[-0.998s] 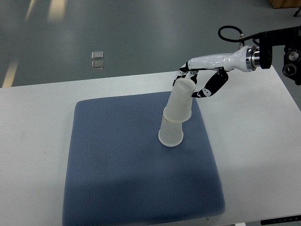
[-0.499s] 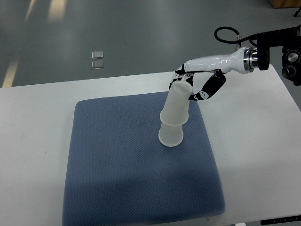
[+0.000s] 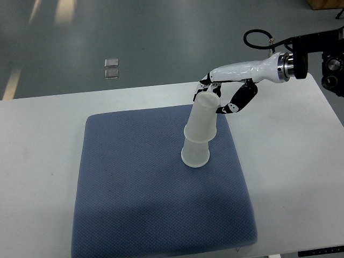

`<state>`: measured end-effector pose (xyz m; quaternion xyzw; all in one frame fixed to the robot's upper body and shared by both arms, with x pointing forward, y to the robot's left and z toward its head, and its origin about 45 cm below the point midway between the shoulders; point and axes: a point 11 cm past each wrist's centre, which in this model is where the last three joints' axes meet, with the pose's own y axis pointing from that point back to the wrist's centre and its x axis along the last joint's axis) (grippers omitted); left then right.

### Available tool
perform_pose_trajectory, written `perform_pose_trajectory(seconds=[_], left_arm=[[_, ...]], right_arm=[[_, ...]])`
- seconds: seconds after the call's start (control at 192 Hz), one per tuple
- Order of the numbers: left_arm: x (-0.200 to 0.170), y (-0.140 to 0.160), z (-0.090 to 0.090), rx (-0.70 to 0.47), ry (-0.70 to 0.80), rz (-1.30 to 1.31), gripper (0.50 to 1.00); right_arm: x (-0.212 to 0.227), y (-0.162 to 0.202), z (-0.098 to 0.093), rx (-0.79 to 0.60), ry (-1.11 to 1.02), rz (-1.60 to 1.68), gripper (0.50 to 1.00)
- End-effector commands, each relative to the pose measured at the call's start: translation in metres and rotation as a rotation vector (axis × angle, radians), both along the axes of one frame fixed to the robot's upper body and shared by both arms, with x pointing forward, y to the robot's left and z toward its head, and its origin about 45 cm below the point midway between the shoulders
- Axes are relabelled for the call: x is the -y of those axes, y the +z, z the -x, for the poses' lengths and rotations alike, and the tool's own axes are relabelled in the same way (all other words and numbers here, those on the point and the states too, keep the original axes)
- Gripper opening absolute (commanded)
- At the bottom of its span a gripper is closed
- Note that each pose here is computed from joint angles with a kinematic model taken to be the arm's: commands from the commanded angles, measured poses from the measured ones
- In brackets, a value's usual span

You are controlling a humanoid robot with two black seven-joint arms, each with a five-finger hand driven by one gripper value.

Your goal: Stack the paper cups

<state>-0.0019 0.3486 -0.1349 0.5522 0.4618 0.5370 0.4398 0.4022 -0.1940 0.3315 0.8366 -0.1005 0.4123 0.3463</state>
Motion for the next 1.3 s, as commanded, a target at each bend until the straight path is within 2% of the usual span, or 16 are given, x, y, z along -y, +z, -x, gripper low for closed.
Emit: perform_pose_trajectory(seconds=[0.0,0.255,0.353,0.504,0.556,0.561,0.644,0.712,0.847,1.102,1.294], left_arm=[[0.0,0.0,0.0,0.0,0.001,0.0,1.0],[0.0,0.0,0.0,0.0,0.001,0.0,1.0],[0.0,0.0,0.0,0.0,-0.001,0.0,1.0],[0.0,0.0,0.0,0.0,-0.001,0.0,1.0],[0.0,0.0,0.0,0.0,-0.001,0.0,1.0],[0.0,0.0,0.0,0.0,-0.001,0.0,1.0],[0.0,0.0,0.0,0.0,0.001,0.0,1.0],[0.0,0.0,0.0,0.0,0.001,0.0,1.0],[0.0,0.0,0.0,0.0,-0.001,0.0,1.0],[0.0,0.0,0.0,0.0,0.001,0.0,1.0],[0.0,0.0,0.0,0.0,-0.001,0.0,1.0]], right_arm=[[0.0,-0.002,0.0,0.001,0.001,0.005,0.552],[0.0,-0.005,0.0,0.019,0.004,0.024,0.57],[0.001,-0.008,-0.001,0.034,0.009,0.047,0.603],[-0.002,-0.009,0.0,0.033,0.016,0.049,0.713],[-0.002,-0.009,0.0,0.033,0.016,0.049,0.713],[-0.002,-0.009,0.0,0.033,0.016,0.049,0.755],[-0.002,-0.009,0.0,0.032,0.017,0.047,0.825],[-0.001,-0.009,0.0,0.032,0.016,0.047,0.858],[-0.002,-0.009,0.0,0.029,0.018,0.047,0.879],[0.001,-0.007,0.0,0.029,0.009,0.04,0.881],[0.016,0.007,-0.015,-0.032,-0.12,-0.148,0.879]])
